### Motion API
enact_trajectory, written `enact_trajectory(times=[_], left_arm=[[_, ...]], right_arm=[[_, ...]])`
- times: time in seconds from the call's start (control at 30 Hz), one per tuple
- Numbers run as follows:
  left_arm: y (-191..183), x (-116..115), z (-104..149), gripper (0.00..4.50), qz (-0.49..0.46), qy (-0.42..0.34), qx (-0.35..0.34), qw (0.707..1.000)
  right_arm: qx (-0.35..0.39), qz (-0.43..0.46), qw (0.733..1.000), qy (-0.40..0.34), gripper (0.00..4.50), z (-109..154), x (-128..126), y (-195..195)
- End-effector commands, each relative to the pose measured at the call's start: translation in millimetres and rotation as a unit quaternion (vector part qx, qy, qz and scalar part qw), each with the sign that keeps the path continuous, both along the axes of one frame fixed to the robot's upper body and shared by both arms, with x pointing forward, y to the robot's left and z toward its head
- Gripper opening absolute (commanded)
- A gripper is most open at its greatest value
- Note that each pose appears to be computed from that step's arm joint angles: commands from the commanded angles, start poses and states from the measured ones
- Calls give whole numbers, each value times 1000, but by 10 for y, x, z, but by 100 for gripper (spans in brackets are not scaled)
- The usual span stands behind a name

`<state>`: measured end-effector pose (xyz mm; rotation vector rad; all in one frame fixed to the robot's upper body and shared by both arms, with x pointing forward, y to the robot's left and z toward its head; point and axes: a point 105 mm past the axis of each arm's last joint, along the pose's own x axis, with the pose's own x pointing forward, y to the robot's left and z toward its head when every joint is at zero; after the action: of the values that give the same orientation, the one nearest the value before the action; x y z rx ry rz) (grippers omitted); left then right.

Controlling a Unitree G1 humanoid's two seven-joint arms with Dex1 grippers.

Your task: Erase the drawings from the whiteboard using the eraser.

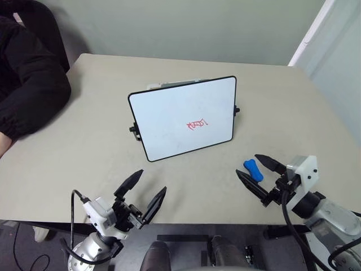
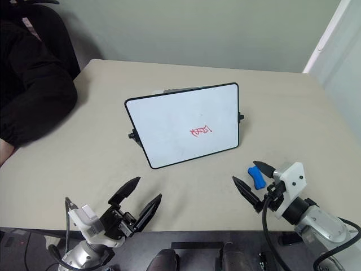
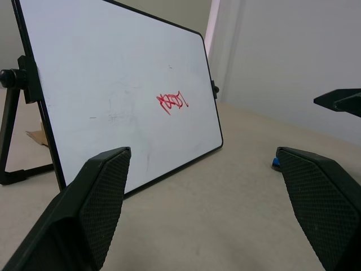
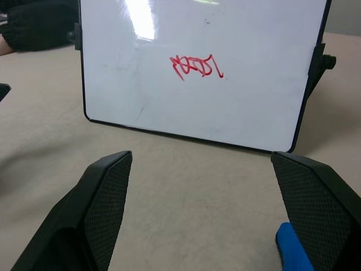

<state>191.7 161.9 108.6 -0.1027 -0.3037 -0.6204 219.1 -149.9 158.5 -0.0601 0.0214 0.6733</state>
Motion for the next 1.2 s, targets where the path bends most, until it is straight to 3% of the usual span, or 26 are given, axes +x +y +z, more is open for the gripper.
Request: enact_trajectory(times=[0.03, 0.3, 0.5, 0.73, 1.2], left_arm=[[-29, -15, 90, 450, -6, -20, 2, 1000], [3, -19, 83, 450, -5, -20, 3, 1000], [-59, -60, 72, 450, -13, -18, 3, 1000], [-23, -46, 90, 450, -9, -20, 0, 1000], [4, -39, 97, 450, -5, -22, 3, 1000]], right_arm=[[-1, 6, 1000, -23, 416, 103, -14, 23], [6, -10, 1000, -24, 416, 103, 34, -3], [0, -30, 998, 46, 416, -74, 111, -35], [-33, -45, 995, 77, 434, -181, 263, -89], [-101, -123, 971, 179, 434, -452, 607, -326]])
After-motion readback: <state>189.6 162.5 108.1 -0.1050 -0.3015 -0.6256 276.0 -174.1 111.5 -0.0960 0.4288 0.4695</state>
